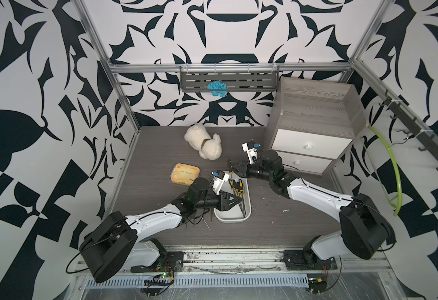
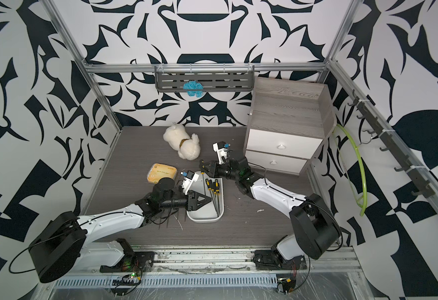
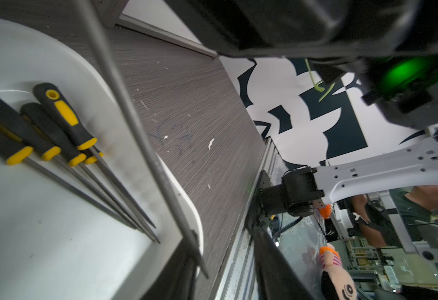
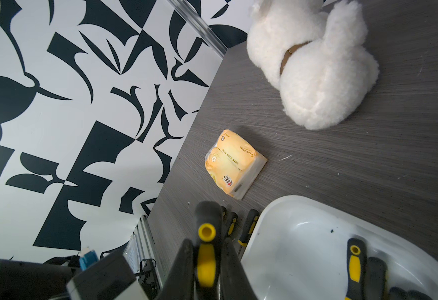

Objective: Take the file tool out of the storage box
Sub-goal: Pick up the file tool from the storage box, then place the file tool at the center of the board.

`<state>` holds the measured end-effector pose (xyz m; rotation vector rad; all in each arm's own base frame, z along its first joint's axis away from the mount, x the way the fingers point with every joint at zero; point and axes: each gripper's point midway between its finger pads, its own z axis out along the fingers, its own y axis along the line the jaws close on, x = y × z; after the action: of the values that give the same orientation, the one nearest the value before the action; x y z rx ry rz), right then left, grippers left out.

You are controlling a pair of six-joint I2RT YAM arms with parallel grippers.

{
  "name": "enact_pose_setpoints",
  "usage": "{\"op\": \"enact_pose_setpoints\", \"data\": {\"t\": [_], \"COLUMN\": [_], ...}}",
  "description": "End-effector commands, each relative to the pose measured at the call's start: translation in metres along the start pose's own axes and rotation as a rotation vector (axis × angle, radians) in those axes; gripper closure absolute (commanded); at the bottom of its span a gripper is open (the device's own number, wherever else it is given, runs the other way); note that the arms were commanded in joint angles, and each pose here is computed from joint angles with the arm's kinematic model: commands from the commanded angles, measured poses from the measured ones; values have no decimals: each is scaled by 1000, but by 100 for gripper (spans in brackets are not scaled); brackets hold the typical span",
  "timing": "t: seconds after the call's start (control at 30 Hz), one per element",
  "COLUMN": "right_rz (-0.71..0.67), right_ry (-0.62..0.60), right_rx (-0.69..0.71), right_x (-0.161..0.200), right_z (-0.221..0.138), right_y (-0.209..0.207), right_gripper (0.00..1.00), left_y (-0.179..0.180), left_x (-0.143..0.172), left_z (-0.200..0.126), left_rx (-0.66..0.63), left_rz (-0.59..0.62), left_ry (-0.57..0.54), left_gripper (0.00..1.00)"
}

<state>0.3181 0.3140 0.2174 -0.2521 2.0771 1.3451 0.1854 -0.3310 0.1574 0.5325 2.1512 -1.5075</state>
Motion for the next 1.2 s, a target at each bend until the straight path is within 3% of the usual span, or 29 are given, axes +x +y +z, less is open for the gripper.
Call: {"op": "enact_pose_setpoints", "data": {"t": [0.0,0.07,0.2,0.27,0.33,0.5,0.63,0.97,1.07,1.17], "right_rz": [-42,-44,-47,-45,-44,-28,-44,-164,-181,-191], "right_ry": [-47,-46,-44,-41,-34,-19,-37,14,17,18], "right_rx": [-50,-50,-46,-46,-47,-67,-41,104,125,127], "right_x": [-11,-10,-8,-6,-4,-1,-3,-1,0,0], "right_z": [-3,-2,-2,-1,0,3,-4,-14,-14,-15], "right_y": [16,17,16,15,15,16,16,3,-2,-3], "right_gripper": [100,100,100,100,99,72,61,61,61,61], "left_y": [-6,-5,-3,-3,-2,7,42,95,106,117], "left_x": [-6,-6,-7,-8,-8,-3,14,50,70,88], "left_z": [4,5,4,2,1,-2,-26,-149,-181,-222], "left_rx": [26,23,12,6,-5,-65,-371,-1081,-1266,-1536], "left_rz": [-7,-13,-12,-10,-8,-22,-57,-182,-235,-267], "left_ry": [-4,-6,-23,-29,-33,-8,117,190,253,334], "left_gripper": [69,82,88,100,100,100,100,100,100,100]}}
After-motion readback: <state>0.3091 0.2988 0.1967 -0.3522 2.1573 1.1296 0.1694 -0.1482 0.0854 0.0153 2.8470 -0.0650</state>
